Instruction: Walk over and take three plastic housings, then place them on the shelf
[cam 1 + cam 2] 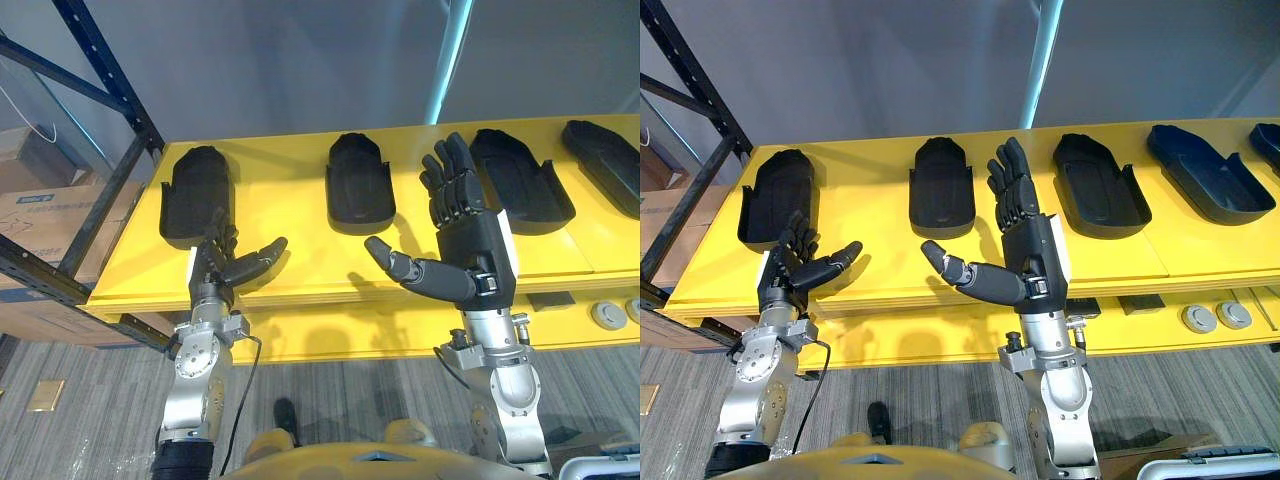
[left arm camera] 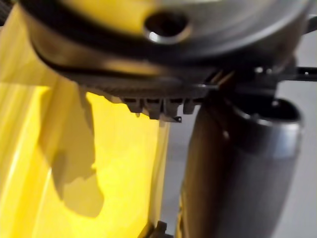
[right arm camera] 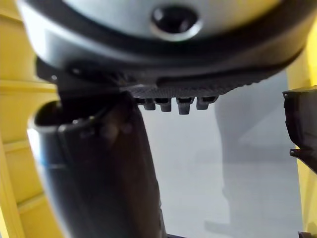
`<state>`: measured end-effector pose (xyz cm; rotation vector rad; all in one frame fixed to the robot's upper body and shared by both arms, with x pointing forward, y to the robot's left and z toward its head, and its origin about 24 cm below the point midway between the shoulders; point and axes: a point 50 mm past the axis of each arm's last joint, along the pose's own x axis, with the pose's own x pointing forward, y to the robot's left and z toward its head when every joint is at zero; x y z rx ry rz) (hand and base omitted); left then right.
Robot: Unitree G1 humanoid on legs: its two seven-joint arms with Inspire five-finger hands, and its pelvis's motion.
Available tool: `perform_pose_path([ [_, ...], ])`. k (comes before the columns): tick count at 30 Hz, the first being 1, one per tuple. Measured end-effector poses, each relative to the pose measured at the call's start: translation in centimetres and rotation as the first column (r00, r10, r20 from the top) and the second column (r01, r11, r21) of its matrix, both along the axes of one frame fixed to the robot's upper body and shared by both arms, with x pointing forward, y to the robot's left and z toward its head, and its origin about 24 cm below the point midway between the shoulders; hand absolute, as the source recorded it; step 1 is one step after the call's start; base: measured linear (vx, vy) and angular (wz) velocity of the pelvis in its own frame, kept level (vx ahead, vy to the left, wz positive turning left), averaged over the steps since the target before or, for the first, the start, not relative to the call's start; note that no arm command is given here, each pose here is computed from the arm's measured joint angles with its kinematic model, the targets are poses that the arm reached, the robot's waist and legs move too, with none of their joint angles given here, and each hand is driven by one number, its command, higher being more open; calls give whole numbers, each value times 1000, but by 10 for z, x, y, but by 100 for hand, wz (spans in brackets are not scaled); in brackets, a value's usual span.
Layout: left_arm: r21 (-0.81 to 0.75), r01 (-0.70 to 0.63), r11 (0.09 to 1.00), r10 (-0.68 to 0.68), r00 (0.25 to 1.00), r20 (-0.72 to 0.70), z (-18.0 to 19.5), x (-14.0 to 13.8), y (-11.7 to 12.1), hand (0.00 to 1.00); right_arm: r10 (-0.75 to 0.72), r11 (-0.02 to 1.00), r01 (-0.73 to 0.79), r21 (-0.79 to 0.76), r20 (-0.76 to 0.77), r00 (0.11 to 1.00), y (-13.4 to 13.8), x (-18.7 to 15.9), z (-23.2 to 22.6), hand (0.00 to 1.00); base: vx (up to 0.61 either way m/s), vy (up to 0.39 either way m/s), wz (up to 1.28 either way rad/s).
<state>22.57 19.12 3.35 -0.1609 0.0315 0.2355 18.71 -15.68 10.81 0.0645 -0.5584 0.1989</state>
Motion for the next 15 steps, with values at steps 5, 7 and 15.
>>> perform_pose_path([
  [5,-4,-55,998,55,998,-15,-2,0,2,100,9,1000,-9,1,-20,1000,2,0,-4,100,0,0,0],
  [7,-9,-73,997,73,997,-29,-6,0,2,100,12,1000,-12,0,-30,999,2,1,-7,100,0,0,0],
  [15,-8,-107,994,107,994,-35,-7,0,4,100,35,999,-35,-8,-30,999,4,0,-7,100,0,0,0],
])
